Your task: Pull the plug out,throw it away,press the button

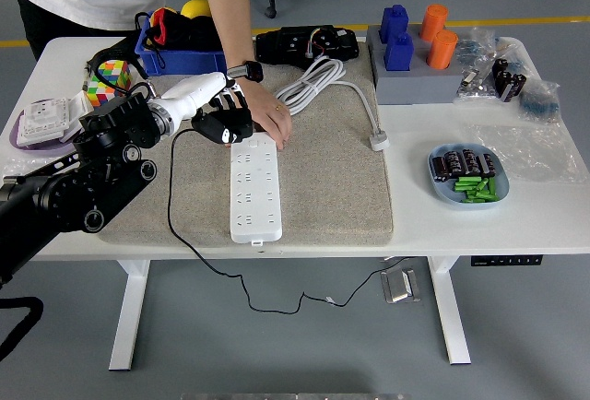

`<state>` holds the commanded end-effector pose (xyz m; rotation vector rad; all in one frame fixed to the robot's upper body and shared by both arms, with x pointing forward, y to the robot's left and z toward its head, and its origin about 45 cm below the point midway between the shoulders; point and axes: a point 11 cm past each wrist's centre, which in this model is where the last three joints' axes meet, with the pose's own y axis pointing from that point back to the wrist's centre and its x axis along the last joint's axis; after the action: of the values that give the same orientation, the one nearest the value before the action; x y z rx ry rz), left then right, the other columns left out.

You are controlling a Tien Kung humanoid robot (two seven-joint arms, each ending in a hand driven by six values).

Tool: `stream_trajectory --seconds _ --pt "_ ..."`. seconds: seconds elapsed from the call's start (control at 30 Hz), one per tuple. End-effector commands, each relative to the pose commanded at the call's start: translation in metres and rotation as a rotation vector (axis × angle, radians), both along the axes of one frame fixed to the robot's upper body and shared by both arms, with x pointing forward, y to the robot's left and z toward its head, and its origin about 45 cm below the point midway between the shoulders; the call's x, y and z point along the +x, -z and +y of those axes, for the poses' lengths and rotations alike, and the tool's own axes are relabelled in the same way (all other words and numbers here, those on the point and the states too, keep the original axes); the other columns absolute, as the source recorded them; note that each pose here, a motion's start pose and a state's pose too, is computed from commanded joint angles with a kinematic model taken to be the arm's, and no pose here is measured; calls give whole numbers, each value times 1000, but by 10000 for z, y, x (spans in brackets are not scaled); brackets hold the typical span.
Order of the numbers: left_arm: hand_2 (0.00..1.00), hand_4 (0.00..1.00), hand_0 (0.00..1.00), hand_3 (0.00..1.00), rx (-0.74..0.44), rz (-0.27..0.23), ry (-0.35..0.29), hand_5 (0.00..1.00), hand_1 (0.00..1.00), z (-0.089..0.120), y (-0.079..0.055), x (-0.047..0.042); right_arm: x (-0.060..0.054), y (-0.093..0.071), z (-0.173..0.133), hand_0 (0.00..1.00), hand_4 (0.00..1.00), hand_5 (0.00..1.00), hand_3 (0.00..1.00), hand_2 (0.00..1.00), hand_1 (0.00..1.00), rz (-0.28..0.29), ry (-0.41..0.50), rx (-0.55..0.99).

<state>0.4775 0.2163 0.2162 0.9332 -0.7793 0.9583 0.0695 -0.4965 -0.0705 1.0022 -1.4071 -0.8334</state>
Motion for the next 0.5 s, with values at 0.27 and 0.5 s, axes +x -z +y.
stream_trajectory --seconds 0.27,0.5 --pt "381 691 549 546 75 107 -154 2 365 626 378 -22 5 -3 -4 767 883 658 713 724 729 -1 -1 -1" --pt "385 688 557 547 71 120 -169 2 374 686 463 -55 12 -6 -6 767 883 658 713 724 729 -1 -5 -1"
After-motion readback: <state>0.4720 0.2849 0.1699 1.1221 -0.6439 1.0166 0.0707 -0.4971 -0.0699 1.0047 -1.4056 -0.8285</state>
